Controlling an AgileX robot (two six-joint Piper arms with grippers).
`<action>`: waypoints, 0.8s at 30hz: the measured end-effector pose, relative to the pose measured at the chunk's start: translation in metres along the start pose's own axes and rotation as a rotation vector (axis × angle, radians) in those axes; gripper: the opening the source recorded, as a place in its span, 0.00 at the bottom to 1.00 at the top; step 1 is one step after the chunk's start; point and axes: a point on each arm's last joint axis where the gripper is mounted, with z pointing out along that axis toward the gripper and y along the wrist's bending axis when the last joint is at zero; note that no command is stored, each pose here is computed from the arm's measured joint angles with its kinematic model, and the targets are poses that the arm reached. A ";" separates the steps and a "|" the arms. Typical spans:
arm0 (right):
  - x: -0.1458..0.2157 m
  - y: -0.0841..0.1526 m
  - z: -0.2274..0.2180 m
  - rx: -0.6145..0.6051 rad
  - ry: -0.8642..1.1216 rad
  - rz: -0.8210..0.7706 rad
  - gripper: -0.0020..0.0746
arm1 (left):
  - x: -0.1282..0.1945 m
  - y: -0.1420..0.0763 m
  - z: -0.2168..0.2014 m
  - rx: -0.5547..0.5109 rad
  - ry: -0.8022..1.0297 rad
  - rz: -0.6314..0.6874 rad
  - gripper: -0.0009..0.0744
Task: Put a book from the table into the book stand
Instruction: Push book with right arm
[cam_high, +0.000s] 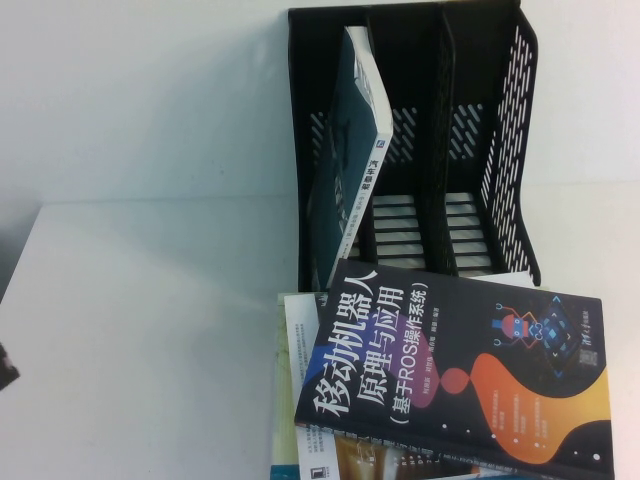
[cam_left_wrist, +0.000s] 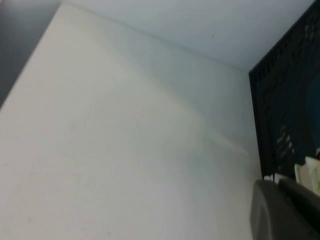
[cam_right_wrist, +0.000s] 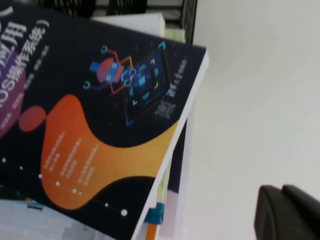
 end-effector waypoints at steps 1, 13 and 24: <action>-0.002 0.000 0.006 -0.006 0.035 -0.006 0.02 | 0.001 -0.001 0.006 0.006 0.032 0.005 0.01; -0.026 0.003 0.089 -0.096 0.294 -0.009 0.02 | 0.017 -0.013 0.068 0.141 0.310 0.074 0.01; -0.030 0.002 0.133 -0.127 0.318 0.041 0.02 | 0.001 0.019 0.088 0.331 0.417 -0.189 0.01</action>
